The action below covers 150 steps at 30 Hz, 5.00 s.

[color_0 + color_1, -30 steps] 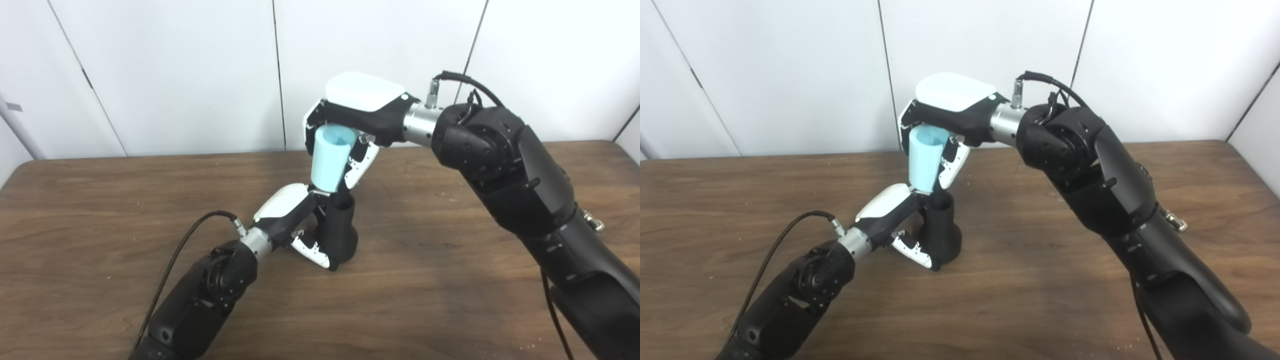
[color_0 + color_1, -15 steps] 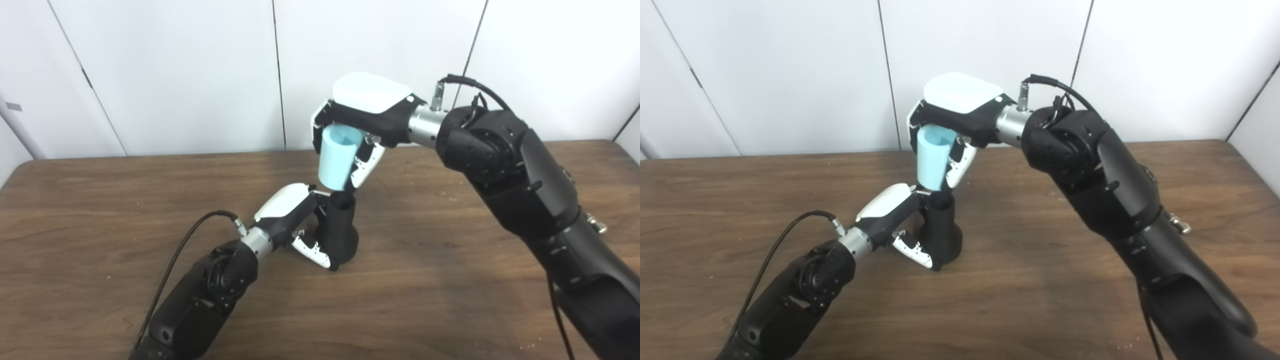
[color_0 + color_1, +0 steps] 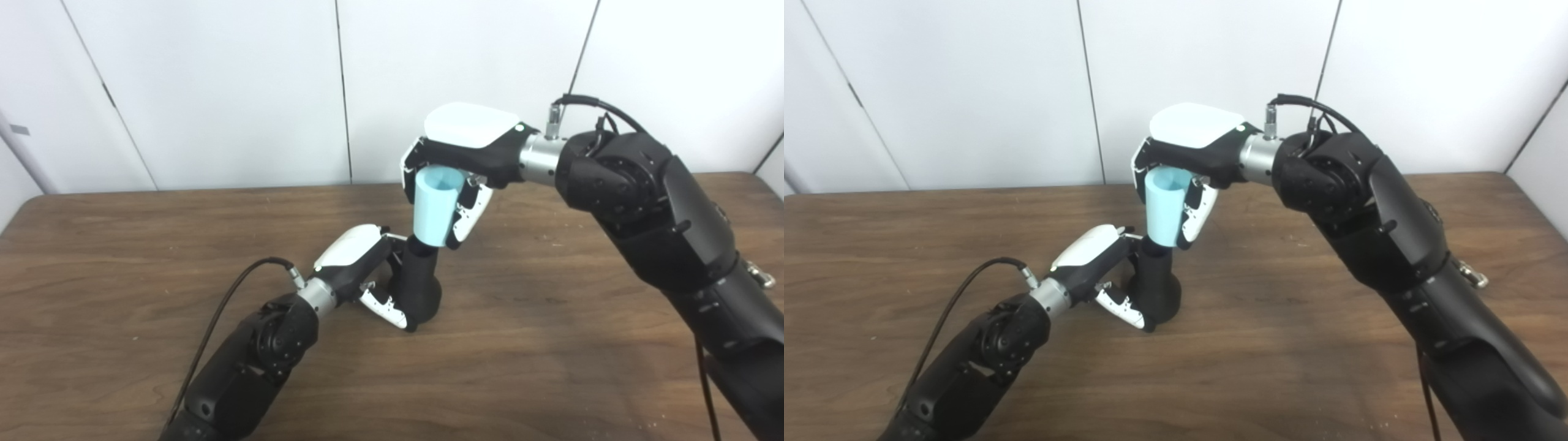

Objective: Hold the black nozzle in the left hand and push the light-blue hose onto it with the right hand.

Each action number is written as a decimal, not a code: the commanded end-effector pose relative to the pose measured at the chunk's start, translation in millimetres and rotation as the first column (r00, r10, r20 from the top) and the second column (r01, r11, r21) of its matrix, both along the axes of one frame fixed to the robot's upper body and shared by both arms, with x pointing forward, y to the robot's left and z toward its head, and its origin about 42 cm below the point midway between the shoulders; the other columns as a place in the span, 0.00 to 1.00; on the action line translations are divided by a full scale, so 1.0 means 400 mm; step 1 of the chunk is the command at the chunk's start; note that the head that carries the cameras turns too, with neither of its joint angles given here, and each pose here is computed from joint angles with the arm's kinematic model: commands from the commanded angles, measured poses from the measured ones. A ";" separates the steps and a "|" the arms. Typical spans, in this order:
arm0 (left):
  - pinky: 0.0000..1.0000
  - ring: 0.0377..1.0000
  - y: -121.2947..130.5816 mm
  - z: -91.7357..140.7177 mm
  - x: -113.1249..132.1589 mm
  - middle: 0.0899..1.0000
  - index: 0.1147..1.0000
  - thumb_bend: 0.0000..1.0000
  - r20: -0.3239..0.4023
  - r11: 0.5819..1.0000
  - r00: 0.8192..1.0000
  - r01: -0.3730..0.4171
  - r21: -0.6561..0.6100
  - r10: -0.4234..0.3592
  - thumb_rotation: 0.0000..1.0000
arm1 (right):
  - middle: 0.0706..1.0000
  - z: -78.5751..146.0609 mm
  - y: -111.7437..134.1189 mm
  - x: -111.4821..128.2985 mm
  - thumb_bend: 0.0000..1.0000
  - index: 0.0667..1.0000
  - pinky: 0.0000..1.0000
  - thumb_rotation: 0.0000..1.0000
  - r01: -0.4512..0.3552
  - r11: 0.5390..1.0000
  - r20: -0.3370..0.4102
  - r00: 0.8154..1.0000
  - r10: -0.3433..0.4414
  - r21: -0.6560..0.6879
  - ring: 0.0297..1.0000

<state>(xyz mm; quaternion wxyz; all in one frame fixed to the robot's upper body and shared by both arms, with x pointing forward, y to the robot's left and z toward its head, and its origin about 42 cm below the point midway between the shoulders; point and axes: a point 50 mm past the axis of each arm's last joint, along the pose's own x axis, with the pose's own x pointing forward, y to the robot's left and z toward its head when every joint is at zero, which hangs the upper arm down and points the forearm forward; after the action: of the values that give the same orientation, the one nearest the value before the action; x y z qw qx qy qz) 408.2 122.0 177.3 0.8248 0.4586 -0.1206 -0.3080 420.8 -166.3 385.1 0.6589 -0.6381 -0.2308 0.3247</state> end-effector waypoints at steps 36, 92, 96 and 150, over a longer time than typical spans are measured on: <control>1.00 0.60 -0.015 -0.048 -0.031 0.39 0.44 0.52 -0.100 0.998 0.994 0.045 0.048 -0.040 0.00 | 0.45 -0.043 0.040 -0.010 0.50 0.45 0.37 0.00 0.030 0.997 -0.015 0.999 -0.029 0.072 0.43; 1.00 0.60 -0.010 -0.044 -0.029 0.41 0.44 0.53 -0.110 0.997 0.992 0.061 0.049 -0.055 0.00 | 0.45 0.026 0.067 -0.006 0.50 0.43 0.44 0.00 -0.005 0.998 0.056 0.998 0.002 0.065 0.42; 1.00 0.60 -0.014 -0.043 -0.030 0.40 0.44 0.53 -0.112 0.997 0.992 0.062 0.050 -0.056 0.00 | 0.45 0.016 0.074 -0.002 0.50 0.43 0.42 0.00 0.004 0.997 0.034 0.999 -0.007 0.073 0.43; 1.00 0.60 -0.004 -0.034 -0.023 0.43 0.42 0.53 -0.115 0.997 0.992 0.064 0.045 -0.058 0.00 | 0.46 -0.101 0.060 -0.050 0.50 0.44 0.39 0.00 -0.049 0.997 -0.025 0.999 0.048 -0.051 0.43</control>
<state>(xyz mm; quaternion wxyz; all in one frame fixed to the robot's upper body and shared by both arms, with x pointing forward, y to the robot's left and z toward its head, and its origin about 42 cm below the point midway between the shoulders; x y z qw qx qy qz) 405.2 123.1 180.8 0.8219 0.4521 -0.1162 -0.3265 404.1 -146.8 355.7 0.6444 -0.6440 -0.2399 0.3352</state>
